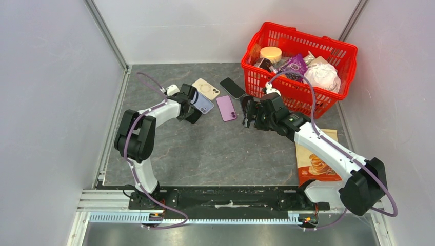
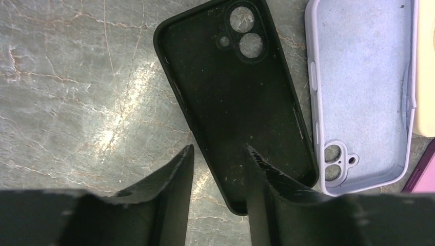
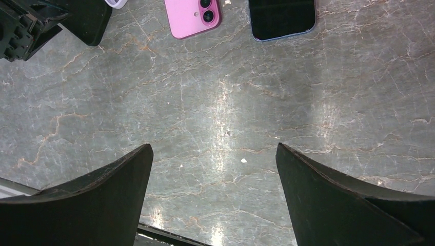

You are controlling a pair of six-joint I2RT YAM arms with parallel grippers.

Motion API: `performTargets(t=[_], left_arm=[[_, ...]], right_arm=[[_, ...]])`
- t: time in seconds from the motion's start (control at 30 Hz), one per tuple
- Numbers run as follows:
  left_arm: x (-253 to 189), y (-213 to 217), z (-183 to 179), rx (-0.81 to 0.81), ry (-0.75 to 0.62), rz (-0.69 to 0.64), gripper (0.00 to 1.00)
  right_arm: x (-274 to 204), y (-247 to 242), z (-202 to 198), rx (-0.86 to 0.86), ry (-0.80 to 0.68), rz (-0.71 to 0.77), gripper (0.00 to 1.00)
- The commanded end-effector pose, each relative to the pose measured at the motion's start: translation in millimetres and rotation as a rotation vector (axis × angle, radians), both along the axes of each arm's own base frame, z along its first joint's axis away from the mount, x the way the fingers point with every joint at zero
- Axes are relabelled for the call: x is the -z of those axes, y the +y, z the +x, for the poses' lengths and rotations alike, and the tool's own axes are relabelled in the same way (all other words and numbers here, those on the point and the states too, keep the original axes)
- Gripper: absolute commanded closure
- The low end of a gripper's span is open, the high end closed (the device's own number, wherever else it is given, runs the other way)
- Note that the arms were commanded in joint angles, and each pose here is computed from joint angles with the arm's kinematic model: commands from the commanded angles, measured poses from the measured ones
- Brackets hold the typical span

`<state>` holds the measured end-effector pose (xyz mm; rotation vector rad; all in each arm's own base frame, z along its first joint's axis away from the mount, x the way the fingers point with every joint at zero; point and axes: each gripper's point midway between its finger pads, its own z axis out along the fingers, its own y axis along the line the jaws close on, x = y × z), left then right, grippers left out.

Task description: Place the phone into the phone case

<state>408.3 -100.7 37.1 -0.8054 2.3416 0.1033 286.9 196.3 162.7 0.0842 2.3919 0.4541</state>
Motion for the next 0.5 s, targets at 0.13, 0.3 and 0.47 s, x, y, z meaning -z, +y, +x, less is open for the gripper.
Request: performTargets(t=[0.13,0.3,0.47], left_arm=[[14.2,10.6,2.5,-0.067,0.016,0.04,0.68],[13.7,13.1,-6.7,-0.04,0.034,0.053,0.76],[-0.2,-1.4,-22.0,0.063,0.029,-0.002,0.98]], right_arm=[[1.0,11.2,6.8,-0.027,0.002,0.02,0.03],[-1.1,14.7,12.5,-0.027,0.0,0.02,0.03],[-6.4,19.9,25.8,-0.015,-0.014,0.014,0.03]])
